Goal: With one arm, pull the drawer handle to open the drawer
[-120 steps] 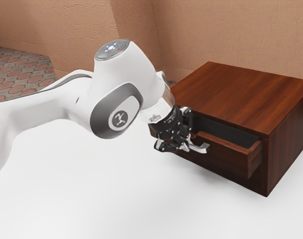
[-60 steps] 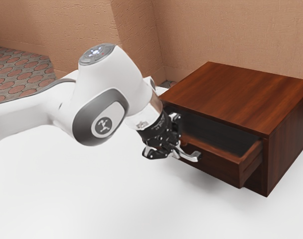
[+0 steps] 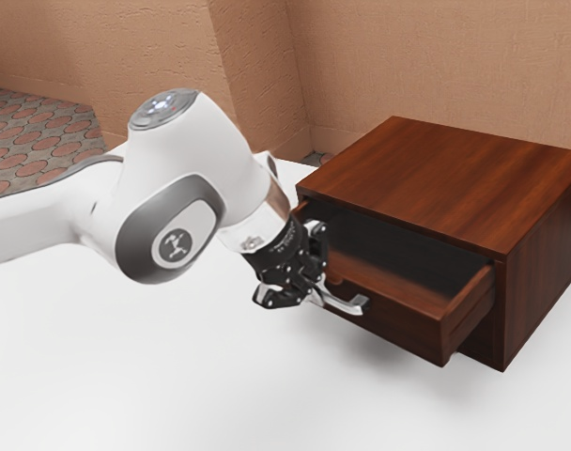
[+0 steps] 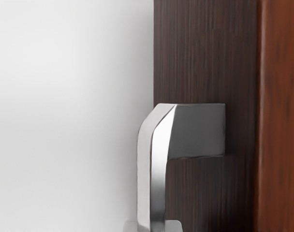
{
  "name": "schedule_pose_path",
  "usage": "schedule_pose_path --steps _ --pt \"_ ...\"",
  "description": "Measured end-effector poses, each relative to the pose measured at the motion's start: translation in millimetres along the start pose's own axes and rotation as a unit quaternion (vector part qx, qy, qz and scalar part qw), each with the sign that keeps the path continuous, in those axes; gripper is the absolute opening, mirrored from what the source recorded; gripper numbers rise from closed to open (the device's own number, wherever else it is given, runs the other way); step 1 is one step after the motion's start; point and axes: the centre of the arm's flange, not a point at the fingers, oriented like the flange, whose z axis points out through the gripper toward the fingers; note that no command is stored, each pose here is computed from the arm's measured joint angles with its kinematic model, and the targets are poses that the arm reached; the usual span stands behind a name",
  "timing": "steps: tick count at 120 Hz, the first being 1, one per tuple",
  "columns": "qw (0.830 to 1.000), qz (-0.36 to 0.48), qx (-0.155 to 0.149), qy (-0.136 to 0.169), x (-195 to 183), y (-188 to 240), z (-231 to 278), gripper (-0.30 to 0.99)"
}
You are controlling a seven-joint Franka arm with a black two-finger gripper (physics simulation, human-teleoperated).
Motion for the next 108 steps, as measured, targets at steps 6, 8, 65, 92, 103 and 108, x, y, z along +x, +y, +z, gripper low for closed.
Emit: schedule_pose_path --steps 6,8,65,92,103,108 --pt "1.0 0.0 0.0 0.0 0 -1 -1 -0.09" --pt "1.0 0.0 -0.001 0.0 -1 -2 -2 -0.09" --pt "1.0 0.001 0.002 -0.003 -2 -26 -10 -0.09" --pt "1.0 0.0 0.001 -0.003 -2 -34 -16 -0.09" --pt "1.0 -0.001 0.002 -0.003 -2 -38 -19 -0.09" --pt "1.0 -0.001 0.002 -0.003 -2 -40 -20 -0.09"
